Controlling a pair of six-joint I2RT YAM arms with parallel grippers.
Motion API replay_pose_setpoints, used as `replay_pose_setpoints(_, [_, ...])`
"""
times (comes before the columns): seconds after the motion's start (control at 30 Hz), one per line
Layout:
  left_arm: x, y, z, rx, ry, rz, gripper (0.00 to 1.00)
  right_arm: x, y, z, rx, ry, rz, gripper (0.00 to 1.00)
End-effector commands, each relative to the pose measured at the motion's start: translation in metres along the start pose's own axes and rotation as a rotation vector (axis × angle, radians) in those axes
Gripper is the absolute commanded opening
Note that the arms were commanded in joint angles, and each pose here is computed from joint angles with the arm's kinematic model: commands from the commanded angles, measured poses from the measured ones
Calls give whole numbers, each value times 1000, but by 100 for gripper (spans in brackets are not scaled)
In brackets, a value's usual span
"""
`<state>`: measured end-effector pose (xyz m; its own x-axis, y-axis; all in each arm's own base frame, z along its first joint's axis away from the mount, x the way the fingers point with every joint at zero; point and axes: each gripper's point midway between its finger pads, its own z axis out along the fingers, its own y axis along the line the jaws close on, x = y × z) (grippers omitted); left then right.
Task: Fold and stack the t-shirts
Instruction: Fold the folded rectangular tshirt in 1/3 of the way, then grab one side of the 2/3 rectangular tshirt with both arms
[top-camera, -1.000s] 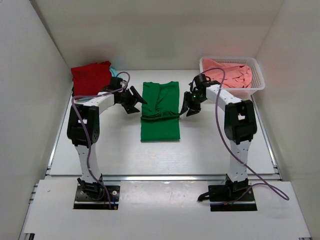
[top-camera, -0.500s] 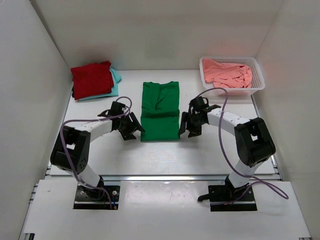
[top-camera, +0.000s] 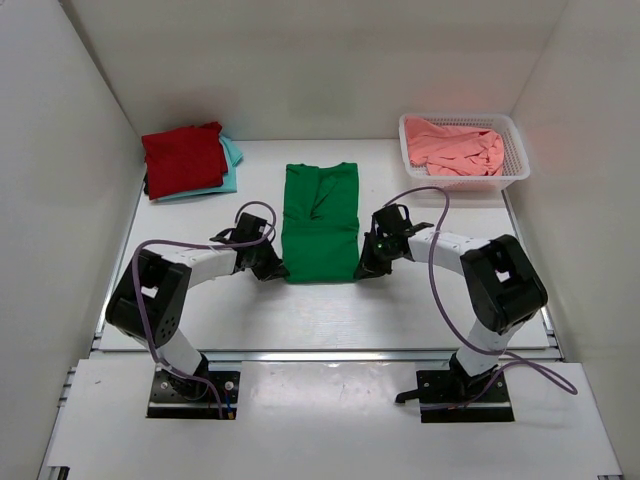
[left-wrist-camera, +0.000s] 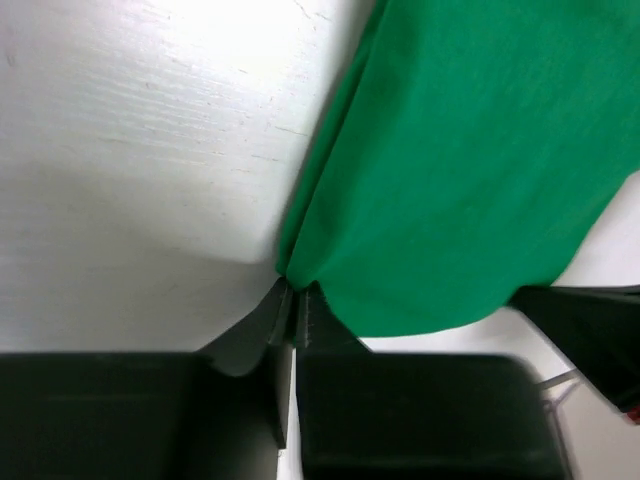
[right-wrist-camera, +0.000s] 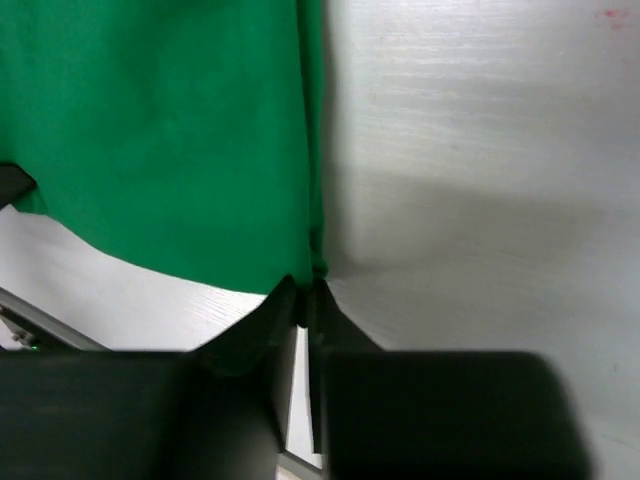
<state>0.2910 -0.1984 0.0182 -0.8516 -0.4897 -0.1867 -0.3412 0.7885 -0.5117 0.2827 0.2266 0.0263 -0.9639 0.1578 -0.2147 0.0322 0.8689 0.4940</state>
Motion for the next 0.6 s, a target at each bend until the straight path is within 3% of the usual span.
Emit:
replay_pose_setpoints(0.0, [-11, -18, -2, 52, -56, -3, 0, -10, 2, 2, -33, -23, 8, 0])
replay_pose_setpoints(0.27, [23, 5, -35, 66, 4, -1, 0, 47, -2, -23, -72, 90, -21, 0])
replay_pose_setpoints(0.57, [119, 55, -82, 26, 169, -12, 0, 165, 2, -67, -191, 266, -25, 0])
